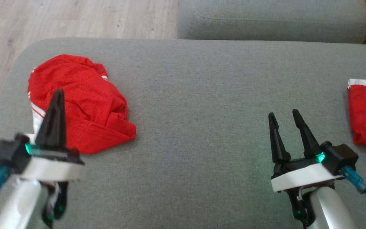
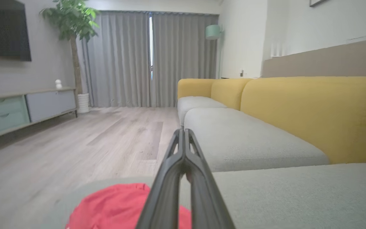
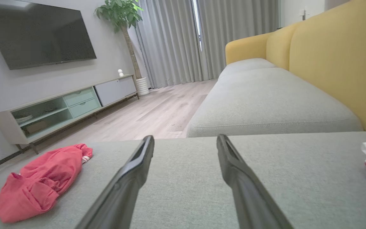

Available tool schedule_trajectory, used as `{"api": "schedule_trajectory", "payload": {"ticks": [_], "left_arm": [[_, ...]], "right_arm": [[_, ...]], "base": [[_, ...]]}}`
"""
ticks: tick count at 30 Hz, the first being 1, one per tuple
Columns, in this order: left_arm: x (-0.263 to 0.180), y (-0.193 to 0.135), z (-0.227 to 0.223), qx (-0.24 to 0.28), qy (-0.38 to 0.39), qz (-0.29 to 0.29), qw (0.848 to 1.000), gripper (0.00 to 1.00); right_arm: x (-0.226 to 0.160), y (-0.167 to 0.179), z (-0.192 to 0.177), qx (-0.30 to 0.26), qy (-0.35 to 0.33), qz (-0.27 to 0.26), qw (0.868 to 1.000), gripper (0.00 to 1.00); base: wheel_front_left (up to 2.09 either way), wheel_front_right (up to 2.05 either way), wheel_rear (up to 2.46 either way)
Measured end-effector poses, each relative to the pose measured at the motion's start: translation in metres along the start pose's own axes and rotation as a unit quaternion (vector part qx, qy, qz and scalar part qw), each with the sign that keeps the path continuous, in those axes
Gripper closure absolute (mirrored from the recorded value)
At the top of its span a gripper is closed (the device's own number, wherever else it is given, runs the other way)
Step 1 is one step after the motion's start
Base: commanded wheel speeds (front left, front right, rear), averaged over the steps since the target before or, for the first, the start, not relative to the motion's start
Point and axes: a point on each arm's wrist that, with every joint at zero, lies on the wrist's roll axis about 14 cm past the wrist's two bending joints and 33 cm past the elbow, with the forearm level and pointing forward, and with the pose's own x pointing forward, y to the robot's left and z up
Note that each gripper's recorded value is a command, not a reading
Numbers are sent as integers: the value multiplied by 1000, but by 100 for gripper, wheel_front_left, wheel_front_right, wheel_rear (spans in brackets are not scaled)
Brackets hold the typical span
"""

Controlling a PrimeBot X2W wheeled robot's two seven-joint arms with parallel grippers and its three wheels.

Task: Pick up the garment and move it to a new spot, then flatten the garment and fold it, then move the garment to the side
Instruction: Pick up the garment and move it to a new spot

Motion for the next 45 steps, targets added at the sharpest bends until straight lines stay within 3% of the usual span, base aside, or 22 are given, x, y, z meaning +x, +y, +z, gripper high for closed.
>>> {"api": "schedule_trajectory", "payload": {"ticks": [8,9,10,11,26,31,36,40,45], "left_arm": [[-46,-7,-32,-72,34,66,995,100],[-51,-7,-35,-79,34,76,993,89],[-55,-7,-37,-88,35,87,992,38],[-59,-7,-39,-92,36,94,991,0],[-80,6,-49,-86,36,127,988,0],[-74,8,-74,-60,82,107,989,0],[-44,35,-91,-7,150,83,985,0],[-23,56,-114,22,227,70,971,0],[-22,65,-156,23,337,56,940,0]], "right_arm": [[-5,18,-3,4,5,22,1000,0],[-6,19,-4,4,7,24,1000,0],[-6,20,-5,5,8,26,1000,0],[-7,22,-5,5,8,28,1000,0],[-4,33,-8,10,12,44,999,0],[-1,28,-18,16,25,39,999,0],[5,19,-34,17,43,31,998,0],[18,13,-40,18,47,29,998,0],[27,5,-52,18,58,22,998,0]], "base": [[0,0,0],[0,0,0],[0,0,0],[0,0,0],[0,0,0],[0,0,0],[0,0,0],[0,0,0],[0,0,0]]}}
